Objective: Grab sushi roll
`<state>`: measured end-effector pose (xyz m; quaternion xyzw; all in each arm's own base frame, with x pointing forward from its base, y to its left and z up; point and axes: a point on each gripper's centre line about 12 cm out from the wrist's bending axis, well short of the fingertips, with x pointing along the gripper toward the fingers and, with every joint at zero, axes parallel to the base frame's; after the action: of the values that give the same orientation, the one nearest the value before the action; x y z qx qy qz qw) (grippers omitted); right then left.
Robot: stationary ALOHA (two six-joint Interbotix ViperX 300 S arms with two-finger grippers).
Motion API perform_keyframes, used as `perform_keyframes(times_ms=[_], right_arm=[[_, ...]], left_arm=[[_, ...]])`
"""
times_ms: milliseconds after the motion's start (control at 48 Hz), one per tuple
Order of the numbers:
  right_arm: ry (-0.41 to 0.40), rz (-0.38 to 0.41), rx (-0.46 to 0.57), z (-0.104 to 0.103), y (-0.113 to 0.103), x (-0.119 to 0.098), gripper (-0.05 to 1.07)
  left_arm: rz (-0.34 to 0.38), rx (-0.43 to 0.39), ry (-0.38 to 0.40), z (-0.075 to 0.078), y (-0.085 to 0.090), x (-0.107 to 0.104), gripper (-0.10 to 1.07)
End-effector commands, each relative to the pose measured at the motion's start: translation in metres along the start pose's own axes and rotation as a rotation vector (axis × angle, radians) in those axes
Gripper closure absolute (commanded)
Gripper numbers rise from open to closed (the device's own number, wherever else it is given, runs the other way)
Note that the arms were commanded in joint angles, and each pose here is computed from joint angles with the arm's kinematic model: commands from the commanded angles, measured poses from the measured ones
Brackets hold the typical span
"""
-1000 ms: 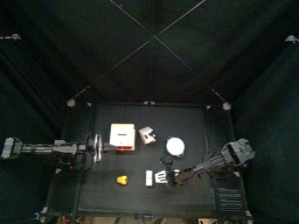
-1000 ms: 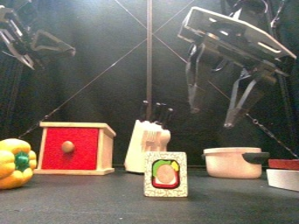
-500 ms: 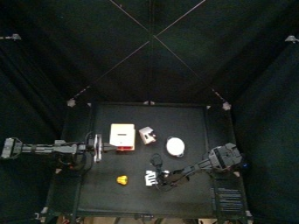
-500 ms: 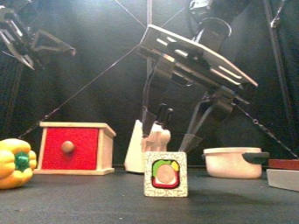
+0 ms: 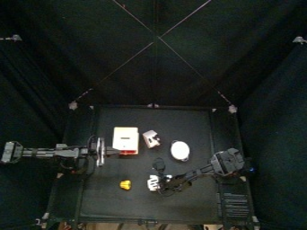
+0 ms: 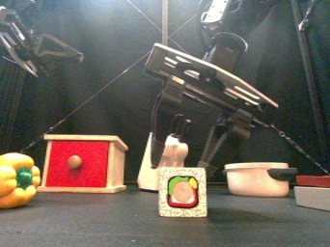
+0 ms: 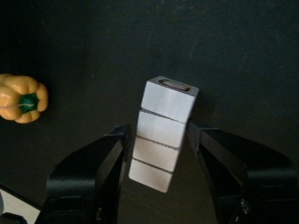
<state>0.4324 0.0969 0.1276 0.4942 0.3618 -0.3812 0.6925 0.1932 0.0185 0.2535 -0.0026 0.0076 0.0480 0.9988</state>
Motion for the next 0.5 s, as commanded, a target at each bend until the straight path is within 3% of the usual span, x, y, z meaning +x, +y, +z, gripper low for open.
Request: perform_keyframes(times_ms=[0,479], right_arm=[[-0.002,0.039,0.013,0.005,0.011,-0.010,0.15],[-0.009,0.009,0.012,0.007,0.006,0.004,0.15]], left_arm=[[0.001,0.002,-0.014,0.005,0.000,0.002,1.00],[0.001,0.002,-0.014,0.005,0.000,0.002,1.00]])
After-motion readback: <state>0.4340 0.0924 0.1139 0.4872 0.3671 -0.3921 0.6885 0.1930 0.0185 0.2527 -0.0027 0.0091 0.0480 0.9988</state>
